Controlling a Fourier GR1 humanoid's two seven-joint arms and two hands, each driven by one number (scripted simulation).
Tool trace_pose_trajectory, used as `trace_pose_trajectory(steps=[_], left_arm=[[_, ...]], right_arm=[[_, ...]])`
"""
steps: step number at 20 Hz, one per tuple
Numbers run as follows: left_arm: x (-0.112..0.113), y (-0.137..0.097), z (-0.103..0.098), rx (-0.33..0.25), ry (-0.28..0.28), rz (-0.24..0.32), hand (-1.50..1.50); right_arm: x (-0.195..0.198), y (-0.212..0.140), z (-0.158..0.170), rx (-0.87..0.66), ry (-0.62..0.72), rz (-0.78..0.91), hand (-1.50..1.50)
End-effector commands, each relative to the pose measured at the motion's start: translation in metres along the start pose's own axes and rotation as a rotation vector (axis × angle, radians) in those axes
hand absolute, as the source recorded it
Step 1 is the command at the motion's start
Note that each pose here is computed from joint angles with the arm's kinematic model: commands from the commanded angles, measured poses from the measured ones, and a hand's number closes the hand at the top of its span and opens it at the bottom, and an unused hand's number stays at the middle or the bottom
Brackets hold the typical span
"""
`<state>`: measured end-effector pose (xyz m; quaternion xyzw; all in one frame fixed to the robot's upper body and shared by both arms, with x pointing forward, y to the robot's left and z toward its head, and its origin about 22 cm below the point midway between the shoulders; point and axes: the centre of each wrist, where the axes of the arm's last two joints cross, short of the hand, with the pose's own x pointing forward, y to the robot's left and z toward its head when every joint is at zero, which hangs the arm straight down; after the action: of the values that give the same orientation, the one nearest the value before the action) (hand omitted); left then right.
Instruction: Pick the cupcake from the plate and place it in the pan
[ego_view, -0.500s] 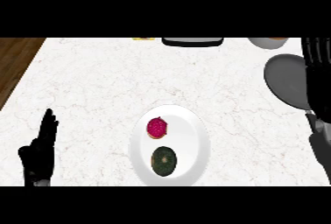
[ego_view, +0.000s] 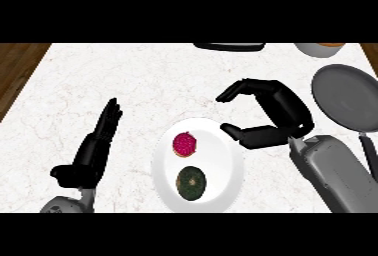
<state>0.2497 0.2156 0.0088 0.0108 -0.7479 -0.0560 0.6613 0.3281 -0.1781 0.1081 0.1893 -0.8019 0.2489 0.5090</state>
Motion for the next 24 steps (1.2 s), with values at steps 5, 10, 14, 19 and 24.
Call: trace_pose_trajectory(steps=[5, 10, 14, 19, 24], left_arm=[[0.004, -0.011, 0.000, -0.086, -0.024, 0.042, 0.00], [0.001, -0.019, -0.003, -0.098, -0.025, 0.067, 0.00], [0.003, -0.016, 0.004, -0.094, -0.010, 0.063, 0.00], [-0.001, -0.016, -0.011, -0.060, -0.022, 0.052, 0.00], [0.005, -0.009, 0.001, -0.084, -0.007, 0.044, 0.00]], right_arm=[[-0.056, -0.037, -0.004, 0.279, 0.037, 0.053, -1.50], [-0.051, -0.040, -0.046, 0.406, 0.044, 0.193, -1.50], [-0.042, -0.018, -0.076, 0.532, 0.089, 0.329, -1.50], [-0.030, 0.024, -0.111, 0.715, 0.174, 0.468, -1.50], [-0.041, 0.073, -0.115, 0.885, 0.232, 0.682, -1.50]])
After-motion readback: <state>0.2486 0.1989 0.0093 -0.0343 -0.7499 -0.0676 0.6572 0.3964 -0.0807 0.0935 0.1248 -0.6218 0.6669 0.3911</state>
